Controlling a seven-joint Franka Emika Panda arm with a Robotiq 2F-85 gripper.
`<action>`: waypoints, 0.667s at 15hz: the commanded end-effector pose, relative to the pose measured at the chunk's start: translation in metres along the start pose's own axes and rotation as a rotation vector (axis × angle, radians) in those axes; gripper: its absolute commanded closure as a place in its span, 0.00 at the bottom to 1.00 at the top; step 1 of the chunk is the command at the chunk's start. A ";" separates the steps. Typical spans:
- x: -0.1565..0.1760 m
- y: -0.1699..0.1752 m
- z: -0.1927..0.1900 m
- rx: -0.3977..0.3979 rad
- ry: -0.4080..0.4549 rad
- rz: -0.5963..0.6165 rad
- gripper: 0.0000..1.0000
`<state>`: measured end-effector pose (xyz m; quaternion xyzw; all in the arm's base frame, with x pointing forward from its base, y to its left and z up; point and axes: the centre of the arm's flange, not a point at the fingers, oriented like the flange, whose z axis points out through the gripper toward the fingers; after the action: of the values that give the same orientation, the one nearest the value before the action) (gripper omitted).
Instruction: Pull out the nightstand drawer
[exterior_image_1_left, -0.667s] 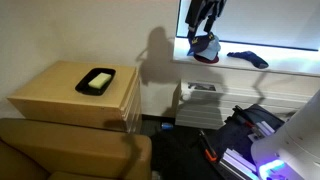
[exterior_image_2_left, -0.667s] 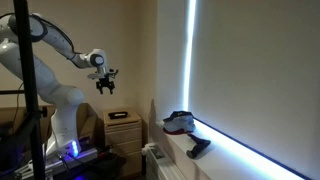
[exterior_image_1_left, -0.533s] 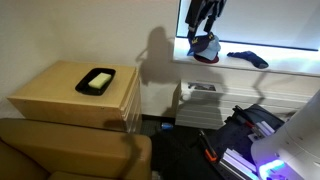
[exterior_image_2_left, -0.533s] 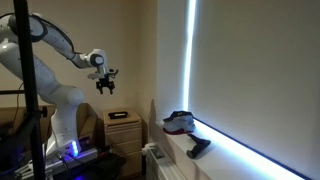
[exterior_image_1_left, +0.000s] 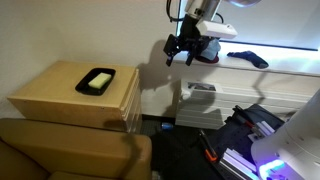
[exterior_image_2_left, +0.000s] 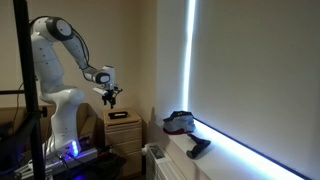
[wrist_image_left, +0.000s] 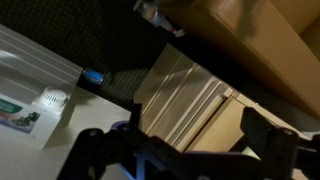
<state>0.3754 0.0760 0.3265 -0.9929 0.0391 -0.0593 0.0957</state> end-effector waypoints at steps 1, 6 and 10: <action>0.027 0.001 0.066 0.095 0.007 0.189 0.00; 0.016 0.004 0.058 0.051 -0.008 0.183 0.00; 0.037 0.008 0.114 0.136 0.104 0.256 0.00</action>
<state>0.4014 0.0802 0.2623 -0.9789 0.1455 -0.0643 0.1285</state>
